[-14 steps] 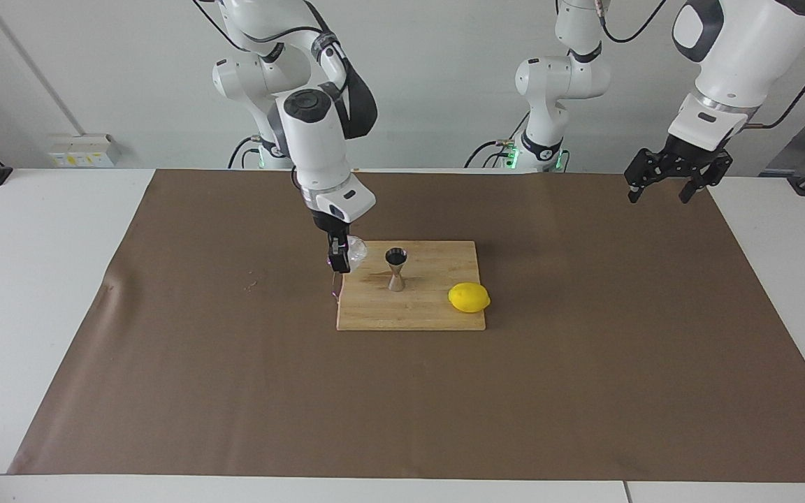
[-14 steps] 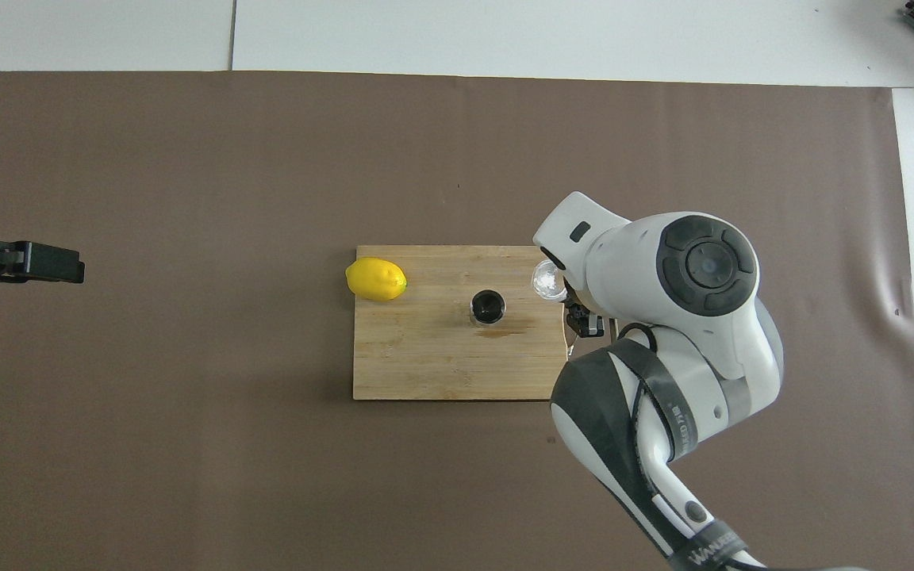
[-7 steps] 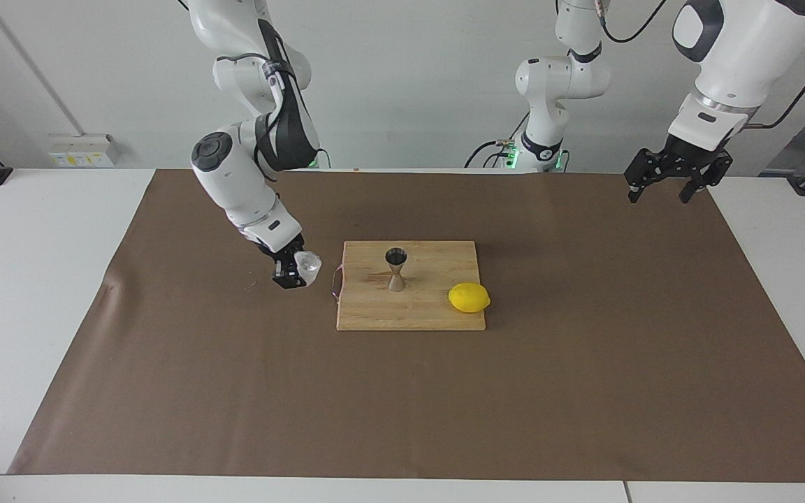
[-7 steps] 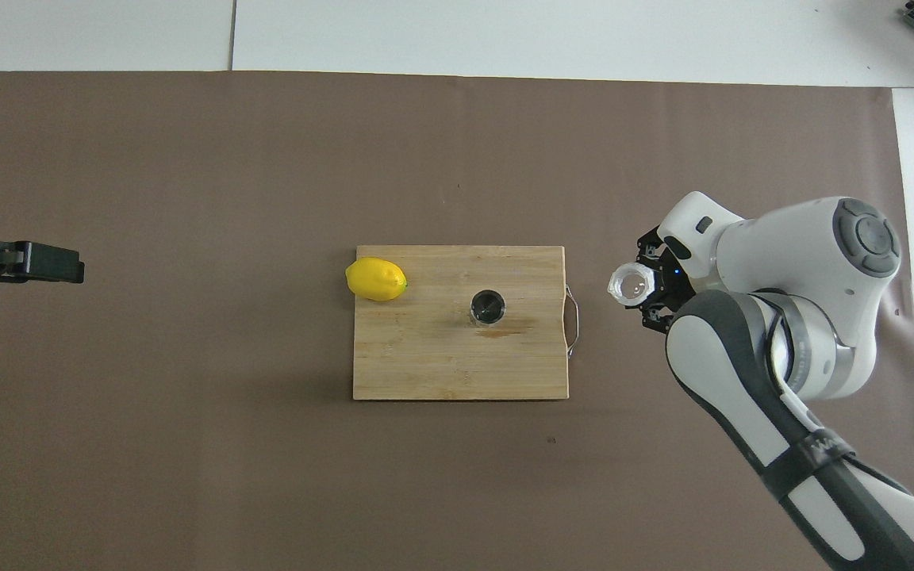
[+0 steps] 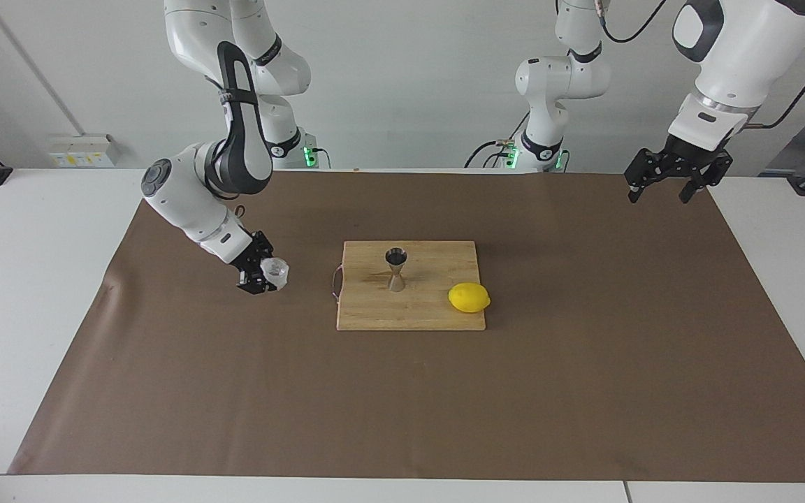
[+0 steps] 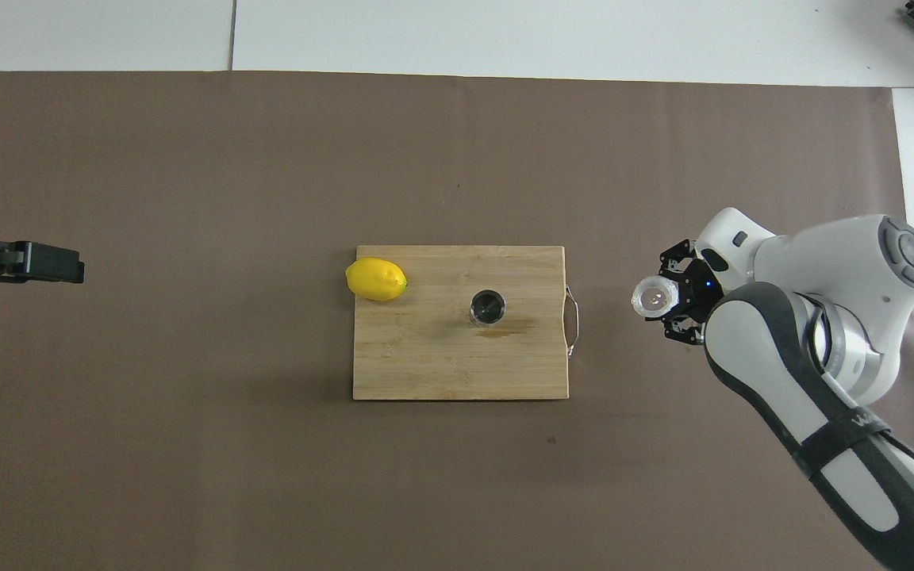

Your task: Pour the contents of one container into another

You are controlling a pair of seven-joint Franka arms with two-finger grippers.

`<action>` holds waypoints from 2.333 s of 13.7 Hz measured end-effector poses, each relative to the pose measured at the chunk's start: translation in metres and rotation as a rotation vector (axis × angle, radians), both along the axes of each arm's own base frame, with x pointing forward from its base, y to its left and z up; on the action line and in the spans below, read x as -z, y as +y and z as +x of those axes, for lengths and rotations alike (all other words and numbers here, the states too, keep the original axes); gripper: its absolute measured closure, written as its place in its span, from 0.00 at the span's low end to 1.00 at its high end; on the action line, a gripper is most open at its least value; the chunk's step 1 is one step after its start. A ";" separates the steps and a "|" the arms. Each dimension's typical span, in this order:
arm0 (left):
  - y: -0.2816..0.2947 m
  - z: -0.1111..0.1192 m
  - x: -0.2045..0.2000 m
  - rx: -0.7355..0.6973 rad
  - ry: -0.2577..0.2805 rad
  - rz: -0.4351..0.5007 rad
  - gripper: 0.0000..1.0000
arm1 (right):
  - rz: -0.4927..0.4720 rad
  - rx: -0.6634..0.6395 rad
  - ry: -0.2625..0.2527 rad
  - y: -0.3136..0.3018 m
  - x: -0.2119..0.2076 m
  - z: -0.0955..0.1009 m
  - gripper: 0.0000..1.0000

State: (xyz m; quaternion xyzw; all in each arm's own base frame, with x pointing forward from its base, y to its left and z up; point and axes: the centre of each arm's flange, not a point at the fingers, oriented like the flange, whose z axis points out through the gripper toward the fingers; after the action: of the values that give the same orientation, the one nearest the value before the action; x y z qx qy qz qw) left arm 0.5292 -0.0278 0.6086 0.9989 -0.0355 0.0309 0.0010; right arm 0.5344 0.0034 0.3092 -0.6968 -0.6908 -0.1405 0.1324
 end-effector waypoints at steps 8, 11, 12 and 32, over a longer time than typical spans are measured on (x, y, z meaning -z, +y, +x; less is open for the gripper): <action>0.000 0.000 0.000 0.000 0.000 0.000 0.00 | 0.054 -0.008 0.005 -0.052 0.037 -0.013 0.49; 0.000 0.000 0.000 0.000 0.000 0.000 0.00 | 0.054 -0.001 -0.002 -0.064 0.037 -0.014 0.49; 0.000 0.000 0.000 0.000 0.000 0.000 0.00 | 0.054 0.002 -0.002 -0.068 0.038 -0.015 0.41; 0.000 0.000 0.000 0.000 0.000 0.000 0.00 | -0.133 0.685 0.092 -0.047 -0.143 0.024 0.00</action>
State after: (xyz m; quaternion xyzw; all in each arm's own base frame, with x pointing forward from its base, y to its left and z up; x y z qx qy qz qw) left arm 0.5292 -0.0278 0.6086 0.9989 -0.0355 0.0309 0.0010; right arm 0.5588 -0.0436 0.4527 -0.9008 -0.4179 -0.1002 0.0629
